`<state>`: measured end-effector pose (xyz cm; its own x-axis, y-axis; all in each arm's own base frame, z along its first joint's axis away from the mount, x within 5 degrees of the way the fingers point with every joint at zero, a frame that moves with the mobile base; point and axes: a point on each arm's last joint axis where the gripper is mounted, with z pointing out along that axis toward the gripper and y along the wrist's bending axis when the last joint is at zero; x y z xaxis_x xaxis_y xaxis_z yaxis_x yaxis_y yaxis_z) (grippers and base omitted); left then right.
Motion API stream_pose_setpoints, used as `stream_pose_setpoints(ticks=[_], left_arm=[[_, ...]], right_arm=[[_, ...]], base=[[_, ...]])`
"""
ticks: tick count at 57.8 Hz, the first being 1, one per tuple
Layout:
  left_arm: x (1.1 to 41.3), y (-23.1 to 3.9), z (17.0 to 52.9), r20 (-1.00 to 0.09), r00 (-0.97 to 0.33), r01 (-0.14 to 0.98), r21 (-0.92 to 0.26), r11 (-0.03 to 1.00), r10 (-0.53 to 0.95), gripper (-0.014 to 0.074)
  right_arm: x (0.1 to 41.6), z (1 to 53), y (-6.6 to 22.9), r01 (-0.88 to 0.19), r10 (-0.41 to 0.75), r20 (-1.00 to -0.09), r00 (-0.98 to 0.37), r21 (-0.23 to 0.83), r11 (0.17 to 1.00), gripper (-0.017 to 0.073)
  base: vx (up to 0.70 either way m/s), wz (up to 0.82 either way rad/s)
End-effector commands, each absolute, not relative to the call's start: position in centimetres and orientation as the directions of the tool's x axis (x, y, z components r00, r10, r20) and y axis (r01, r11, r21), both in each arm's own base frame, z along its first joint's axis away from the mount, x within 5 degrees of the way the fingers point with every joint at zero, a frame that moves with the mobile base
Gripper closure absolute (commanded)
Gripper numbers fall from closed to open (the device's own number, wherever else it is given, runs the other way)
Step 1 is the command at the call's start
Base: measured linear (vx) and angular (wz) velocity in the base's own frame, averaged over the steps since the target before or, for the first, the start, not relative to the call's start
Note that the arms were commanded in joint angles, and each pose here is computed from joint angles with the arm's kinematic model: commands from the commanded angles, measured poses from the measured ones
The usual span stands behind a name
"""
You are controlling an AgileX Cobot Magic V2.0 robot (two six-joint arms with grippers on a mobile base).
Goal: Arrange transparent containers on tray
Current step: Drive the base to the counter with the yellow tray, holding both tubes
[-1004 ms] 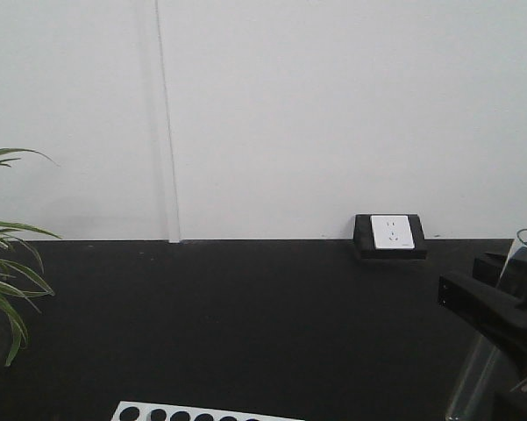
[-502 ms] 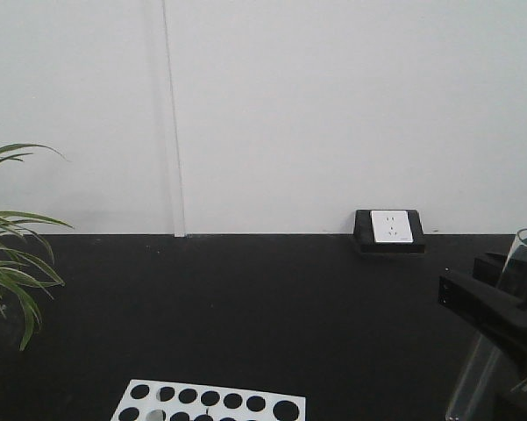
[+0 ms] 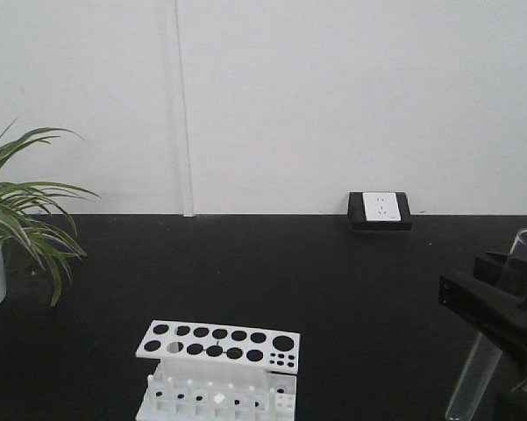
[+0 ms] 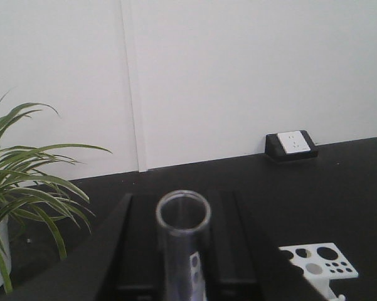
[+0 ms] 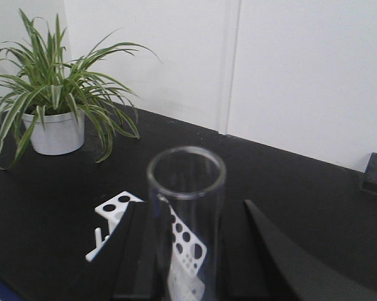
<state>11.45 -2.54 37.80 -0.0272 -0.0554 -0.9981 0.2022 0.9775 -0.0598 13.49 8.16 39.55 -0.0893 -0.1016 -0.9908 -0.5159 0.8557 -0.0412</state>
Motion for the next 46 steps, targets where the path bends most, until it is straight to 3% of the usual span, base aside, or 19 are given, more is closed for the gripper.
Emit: stream_pose_setpoints(ticks=[1, 46], left_arm=[[11.14, -2.71, 39.75, -0.993, 0.081, 0.235, -0.064, 0.97, -0.086, 0.0466], [11.14, -2.71, 39.75, -0.993, 0.081, 0.235, -0.064, 0.97, -0.086, 0.0466]], right_arm=[[13.26, 41.43, 7.93, -0.508, -0.05, -0.998, 0.023, -0.055, 0.859, 0.055], [13.26, 41.43, 7.93, -0.508, -0.05, -0.998, 0.023, -0.055, 0.859, 0.055]], base=[[-0.23, 0.0], [-0.27, 0.03]])
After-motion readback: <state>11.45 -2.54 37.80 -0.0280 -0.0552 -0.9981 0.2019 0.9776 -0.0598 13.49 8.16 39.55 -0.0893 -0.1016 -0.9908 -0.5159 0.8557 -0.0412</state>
